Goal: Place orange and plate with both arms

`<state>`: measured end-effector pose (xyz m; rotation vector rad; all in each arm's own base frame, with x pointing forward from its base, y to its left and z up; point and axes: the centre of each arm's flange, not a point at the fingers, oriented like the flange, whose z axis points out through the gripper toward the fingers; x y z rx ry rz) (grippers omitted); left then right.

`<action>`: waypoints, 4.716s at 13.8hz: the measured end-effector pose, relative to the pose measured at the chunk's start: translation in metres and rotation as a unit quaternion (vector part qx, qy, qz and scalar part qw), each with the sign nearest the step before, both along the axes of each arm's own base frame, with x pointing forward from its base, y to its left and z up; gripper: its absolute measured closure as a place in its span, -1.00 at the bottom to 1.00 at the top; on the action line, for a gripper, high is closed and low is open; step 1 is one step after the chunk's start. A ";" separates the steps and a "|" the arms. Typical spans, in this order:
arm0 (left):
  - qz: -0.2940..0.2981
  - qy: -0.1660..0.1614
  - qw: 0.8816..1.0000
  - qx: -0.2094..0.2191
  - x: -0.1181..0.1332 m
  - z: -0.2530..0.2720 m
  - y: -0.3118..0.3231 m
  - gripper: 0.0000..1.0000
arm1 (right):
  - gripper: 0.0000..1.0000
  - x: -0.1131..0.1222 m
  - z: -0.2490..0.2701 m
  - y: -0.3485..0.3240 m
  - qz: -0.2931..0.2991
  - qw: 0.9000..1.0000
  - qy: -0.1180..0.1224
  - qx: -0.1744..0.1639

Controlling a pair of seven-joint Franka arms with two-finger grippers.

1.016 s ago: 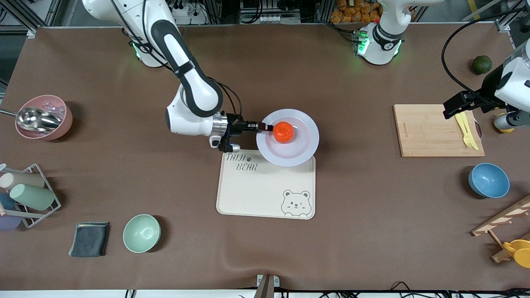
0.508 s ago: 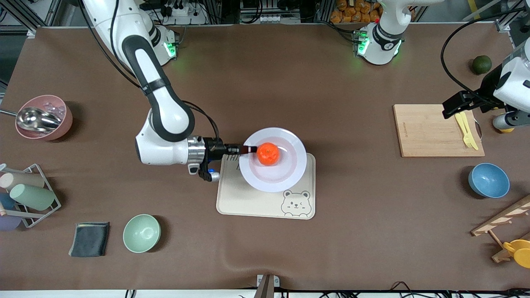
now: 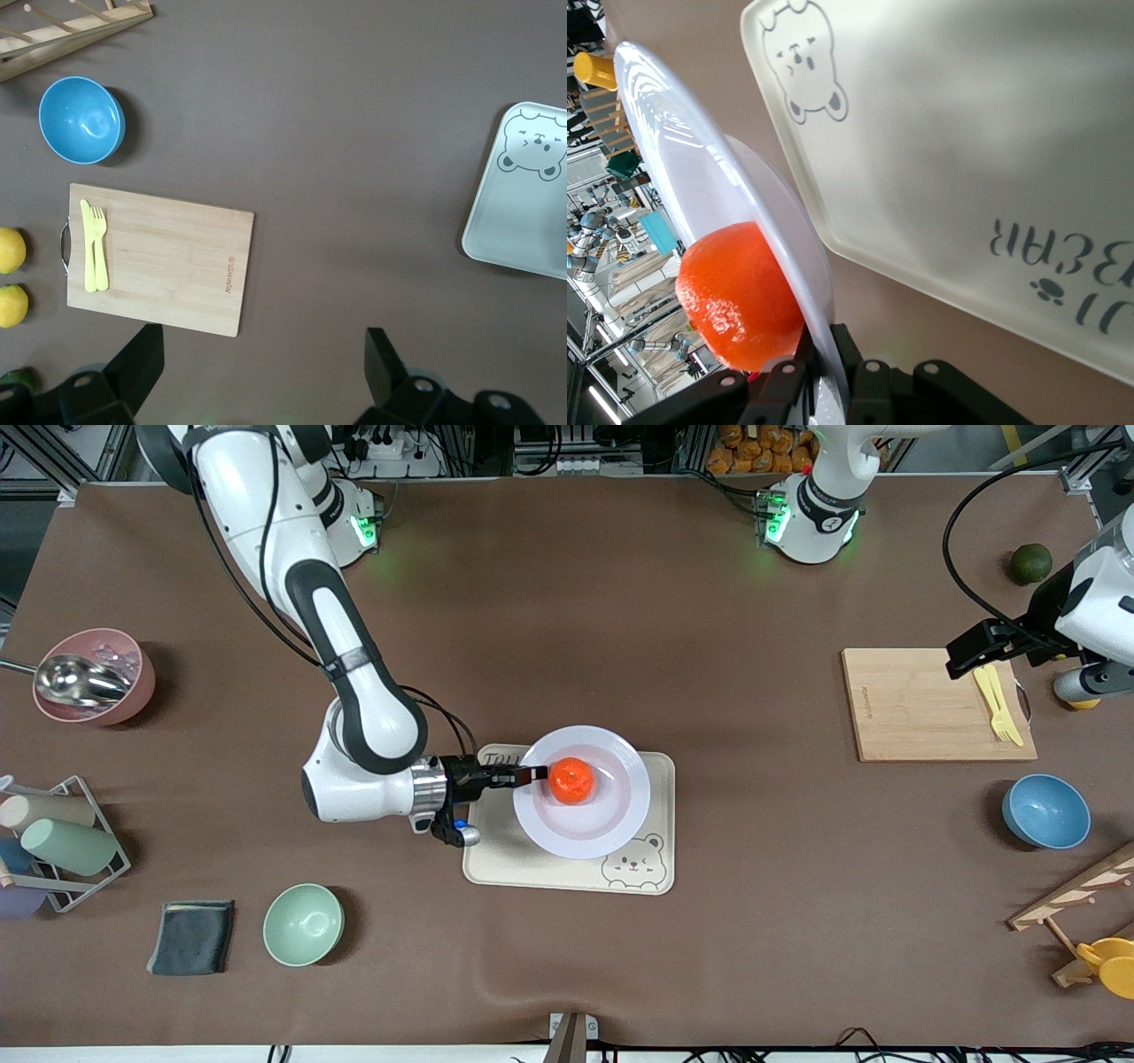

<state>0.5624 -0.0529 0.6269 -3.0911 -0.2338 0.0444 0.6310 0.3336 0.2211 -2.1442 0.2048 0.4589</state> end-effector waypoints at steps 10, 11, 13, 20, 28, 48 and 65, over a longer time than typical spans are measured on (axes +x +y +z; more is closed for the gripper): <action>-0.006 0.002 1.000 0.000 0.001 -0.003 -0.007 -1.00 | 0.81 -0.002 -0.068 -0.008 0.036 0.999 -0.020 0.002; -0.005 0.003 1.000 0.000 0.001 -0.004 -0.007 -1.00 | 0.81 -0.001 -0.069 -0.008 0.037 0.999 -0.022 0.003; -0.005 0.003 1.000 0.000 0.001 -0.004 -0.006 -1.00 | 0.81 0.001 -0.067 -0.007 0.036 0.999 -0.026 0.003; -0.005 0.007 1.000 0.000 0.003 -0.008 -0.006 -1.00 | 0.81 0.002 -0.088 -0.010 0.029 0.999 -0.025 -0.008; -0.008 0.063 0.998 0.004 0.011 -0.065 -0.006 -1.00 | -0.12 0.004 -0.088 -0.010 0.025 0.999 -0.030 -0.011; -0.030 -0.066 0.997 -0.002 -0.023 0.004 -0.010 -1.00 | -1.00 0.045 0.124 -0.126 0.180 0.955 -0.158 -0.172; -0.089 -0.002 0.996 -0.006 -0.046 0.042 0.003 -1.00 | -1.00 -0.070 0.396 -0.348 0.138 0.853 -0.245 -0.440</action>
